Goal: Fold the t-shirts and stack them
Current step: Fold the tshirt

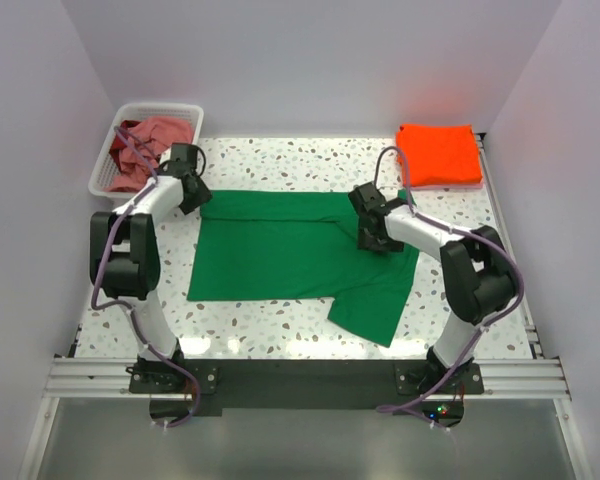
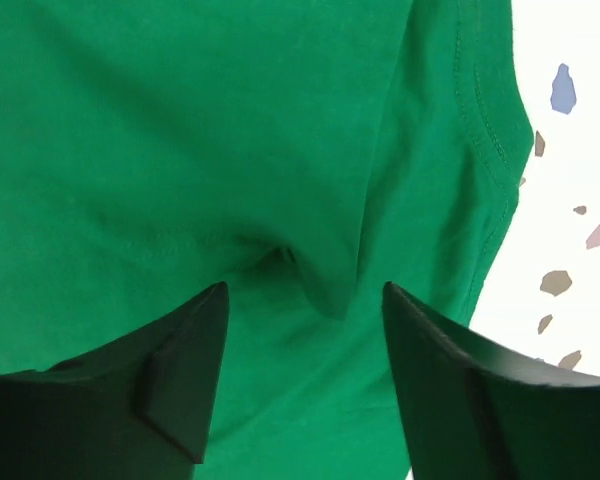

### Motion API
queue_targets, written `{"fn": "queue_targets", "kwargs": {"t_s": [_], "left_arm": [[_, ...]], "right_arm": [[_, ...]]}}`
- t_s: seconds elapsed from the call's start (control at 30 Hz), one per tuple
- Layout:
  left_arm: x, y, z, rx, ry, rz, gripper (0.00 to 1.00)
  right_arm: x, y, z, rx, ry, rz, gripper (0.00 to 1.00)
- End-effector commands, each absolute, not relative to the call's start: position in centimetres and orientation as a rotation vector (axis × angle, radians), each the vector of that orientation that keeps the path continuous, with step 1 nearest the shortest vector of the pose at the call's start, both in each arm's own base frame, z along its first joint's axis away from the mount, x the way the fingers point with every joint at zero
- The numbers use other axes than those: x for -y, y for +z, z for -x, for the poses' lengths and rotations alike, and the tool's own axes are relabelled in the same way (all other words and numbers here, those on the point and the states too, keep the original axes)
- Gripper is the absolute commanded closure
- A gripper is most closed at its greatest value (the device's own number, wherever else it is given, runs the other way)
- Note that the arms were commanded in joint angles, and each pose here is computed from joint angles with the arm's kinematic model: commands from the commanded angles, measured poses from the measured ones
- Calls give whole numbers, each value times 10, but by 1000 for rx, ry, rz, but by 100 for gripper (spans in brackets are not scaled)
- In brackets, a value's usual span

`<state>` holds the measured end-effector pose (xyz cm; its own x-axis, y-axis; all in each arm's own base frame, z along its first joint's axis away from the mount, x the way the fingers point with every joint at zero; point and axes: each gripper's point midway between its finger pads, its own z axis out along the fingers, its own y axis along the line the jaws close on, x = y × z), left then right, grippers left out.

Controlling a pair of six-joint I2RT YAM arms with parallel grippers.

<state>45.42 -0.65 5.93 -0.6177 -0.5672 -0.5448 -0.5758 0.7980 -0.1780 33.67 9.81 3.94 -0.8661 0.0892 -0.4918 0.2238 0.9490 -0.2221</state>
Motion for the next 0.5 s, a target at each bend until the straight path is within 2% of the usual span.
{"fn": "queue_targets", "kwargs": {"t_s": [0.0, 0.03, 0.07, 0.1, 0.13, 0.2, 0.33, 0.37, 0.47], "left_arm": [[2, 105, -455, -2284, 19, 820, 50], [4, 109, -454, -2280, 15, 810, 45], [8, 114, -454, -2276, 7, 789, 36], [12, 122, -453, -2265, -7, 772, 32], [16, 127, -454, -2258, -17, 758, 29], [30, 138, -454, -2249, -49, 703, 21], [53, 147, -460, -2234, -95, 625, 7], [59, 145, -462, -2241, -108, 606, 1], [73, 126, -470, -2291, -155, 561, 0]], "right_arm": [[-111, 79, -350, -2512, -220, -223, 29], [-113, 90, -351, -2490, -188, -220, 26], [-118, 93, -351, -2492, -138, -203, 20], [-121, 99, -352, -2481, -104, -196, 19], [-123, 103, -353, -2475, -69, -192, 9], [-131, 117, -357, -2443, 29, -167, 1], [-145, 128, -373, -2389, 209, -189, 1], [-151, 124, -377, -2396, 242, -160, 1], [-187, 116, -383, -2416, 446, -32, 1]]}}
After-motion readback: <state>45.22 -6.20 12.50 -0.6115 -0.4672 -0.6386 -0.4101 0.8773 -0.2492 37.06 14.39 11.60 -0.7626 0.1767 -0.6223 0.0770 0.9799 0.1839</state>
